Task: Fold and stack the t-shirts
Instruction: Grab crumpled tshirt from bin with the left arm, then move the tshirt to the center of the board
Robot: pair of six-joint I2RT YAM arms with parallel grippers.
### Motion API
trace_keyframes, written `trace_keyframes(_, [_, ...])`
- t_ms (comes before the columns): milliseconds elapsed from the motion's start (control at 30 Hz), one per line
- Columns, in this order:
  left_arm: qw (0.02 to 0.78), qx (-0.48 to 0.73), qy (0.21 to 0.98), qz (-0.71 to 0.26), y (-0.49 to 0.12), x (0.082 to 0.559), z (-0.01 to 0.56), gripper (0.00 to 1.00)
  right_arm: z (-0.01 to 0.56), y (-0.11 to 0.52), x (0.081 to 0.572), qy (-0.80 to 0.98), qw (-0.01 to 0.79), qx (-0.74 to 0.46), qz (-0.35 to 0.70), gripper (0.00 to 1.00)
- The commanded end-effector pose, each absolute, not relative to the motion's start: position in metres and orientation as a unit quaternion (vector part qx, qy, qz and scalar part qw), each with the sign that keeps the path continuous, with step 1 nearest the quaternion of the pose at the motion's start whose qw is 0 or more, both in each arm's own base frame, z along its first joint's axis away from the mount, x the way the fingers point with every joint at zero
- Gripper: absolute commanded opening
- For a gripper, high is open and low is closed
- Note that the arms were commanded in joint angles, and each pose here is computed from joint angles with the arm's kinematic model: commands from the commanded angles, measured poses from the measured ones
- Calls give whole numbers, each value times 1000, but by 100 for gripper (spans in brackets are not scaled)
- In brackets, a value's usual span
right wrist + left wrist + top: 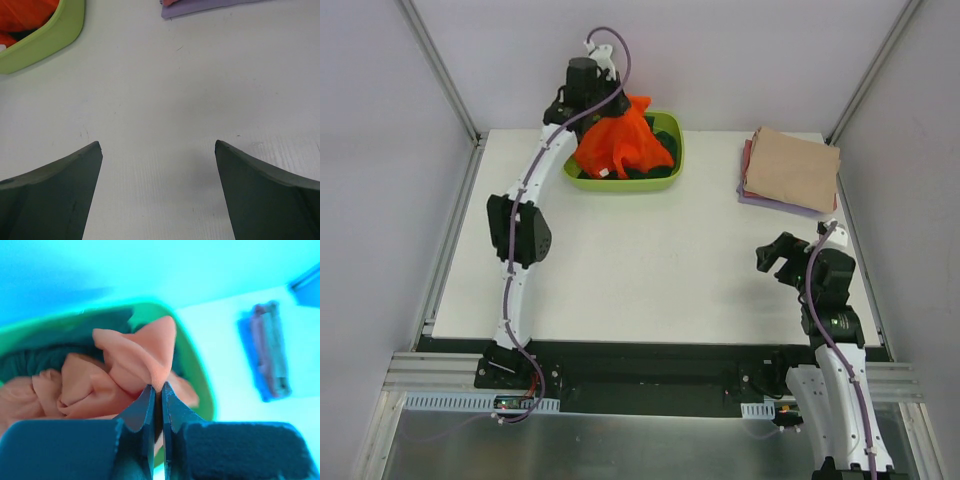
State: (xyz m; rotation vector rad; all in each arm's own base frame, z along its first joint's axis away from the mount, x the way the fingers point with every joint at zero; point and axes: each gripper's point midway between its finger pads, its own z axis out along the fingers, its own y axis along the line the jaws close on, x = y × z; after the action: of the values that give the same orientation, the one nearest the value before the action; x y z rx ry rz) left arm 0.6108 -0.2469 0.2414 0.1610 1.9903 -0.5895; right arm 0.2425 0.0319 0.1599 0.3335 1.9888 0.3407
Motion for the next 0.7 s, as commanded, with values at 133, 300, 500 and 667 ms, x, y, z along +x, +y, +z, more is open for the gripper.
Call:
trace_keyframes(133, [665, 175, 617, -383, -249, 462, 544, 0, 171, 26, 244, 812, 551, 139, 132, 96])
trace_keyframes(300, [663, 228, 565, -435, -255, 384, 595, 0, 171, 19, 244, 807, 557, 156, 119, 96])
trace_keyframes(500, [659, 242, 542, -462, -259, 322, 618, 0, 173, 21, 243, 805, 560, 151, 124, 96])
trace_keyframes(667, [651, 244, 555, -456, -257, 302, 602, 0, 174, 22, 243, 805, 560, 152, 127, 96])
